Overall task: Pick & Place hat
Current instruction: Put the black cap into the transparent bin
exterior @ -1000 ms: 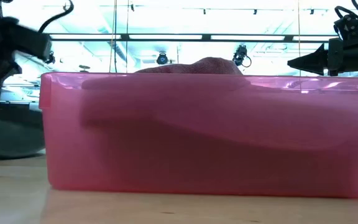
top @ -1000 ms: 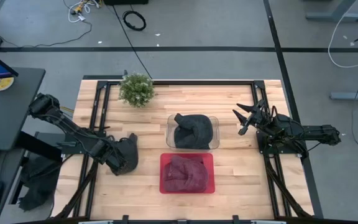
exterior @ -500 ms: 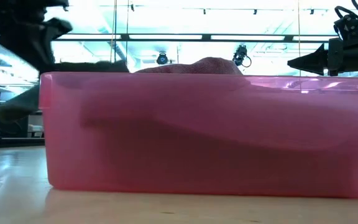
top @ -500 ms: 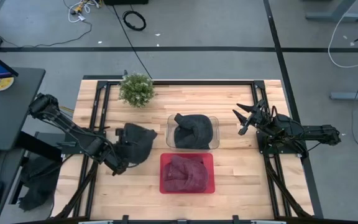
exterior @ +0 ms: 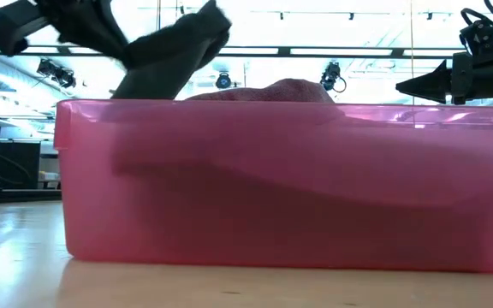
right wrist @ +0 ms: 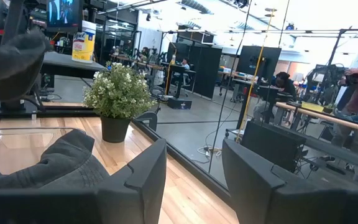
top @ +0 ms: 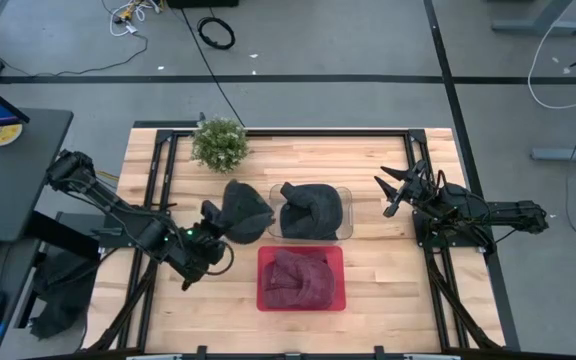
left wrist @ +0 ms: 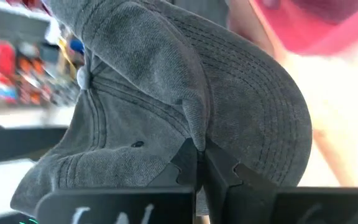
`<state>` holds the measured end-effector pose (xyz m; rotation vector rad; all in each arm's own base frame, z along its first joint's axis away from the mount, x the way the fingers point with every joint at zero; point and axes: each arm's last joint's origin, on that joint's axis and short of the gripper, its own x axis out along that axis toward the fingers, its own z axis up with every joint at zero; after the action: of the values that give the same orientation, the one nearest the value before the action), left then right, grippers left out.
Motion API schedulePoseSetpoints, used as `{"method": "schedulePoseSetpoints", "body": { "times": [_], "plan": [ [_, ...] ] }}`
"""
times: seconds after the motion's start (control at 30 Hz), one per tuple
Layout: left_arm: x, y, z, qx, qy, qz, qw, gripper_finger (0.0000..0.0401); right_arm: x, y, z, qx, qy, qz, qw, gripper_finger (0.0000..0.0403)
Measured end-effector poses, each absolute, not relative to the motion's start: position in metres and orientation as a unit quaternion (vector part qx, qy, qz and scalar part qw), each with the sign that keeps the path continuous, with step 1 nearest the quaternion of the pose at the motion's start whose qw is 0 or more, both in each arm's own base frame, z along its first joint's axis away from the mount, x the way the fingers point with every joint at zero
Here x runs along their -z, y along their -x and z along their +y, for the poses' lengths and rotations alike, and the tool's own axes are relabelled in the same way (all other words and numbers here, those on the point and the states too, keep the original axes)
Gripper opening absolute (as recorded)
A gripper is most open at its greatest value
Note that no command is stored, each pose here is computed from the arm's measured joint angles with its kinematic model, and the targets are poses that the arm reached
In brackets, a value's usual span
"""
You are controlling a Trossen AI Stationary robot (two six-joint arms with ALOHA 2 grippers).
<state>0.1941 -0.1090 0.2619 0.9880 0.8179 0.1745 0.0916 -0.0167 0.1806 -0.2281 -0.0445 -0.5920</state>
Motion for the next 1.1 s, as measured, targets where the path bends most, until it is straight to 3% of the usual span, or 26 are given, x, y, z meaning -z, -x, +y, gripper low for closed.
{"method": "schedulePoseSetpoints", "body": {
  "times": [0.77, 1.1],
  "plan": [
    [-0.280, -0.240, -0.071, -0.007, -0.612, 0.334, 0.717, 0.0006, -0.181, -0.092, -0.017, 0.291, 0.112, -0.022, 0.950, 0.0160],
    [-0.287, -0.255, -0.048, 0.026, -0.642, 0.296, 0.707, 0.0006, -0.181, -0.092, -0.017, 0.291, 0.112, -0.022, 0.950, 0.0160]
  ]
}}
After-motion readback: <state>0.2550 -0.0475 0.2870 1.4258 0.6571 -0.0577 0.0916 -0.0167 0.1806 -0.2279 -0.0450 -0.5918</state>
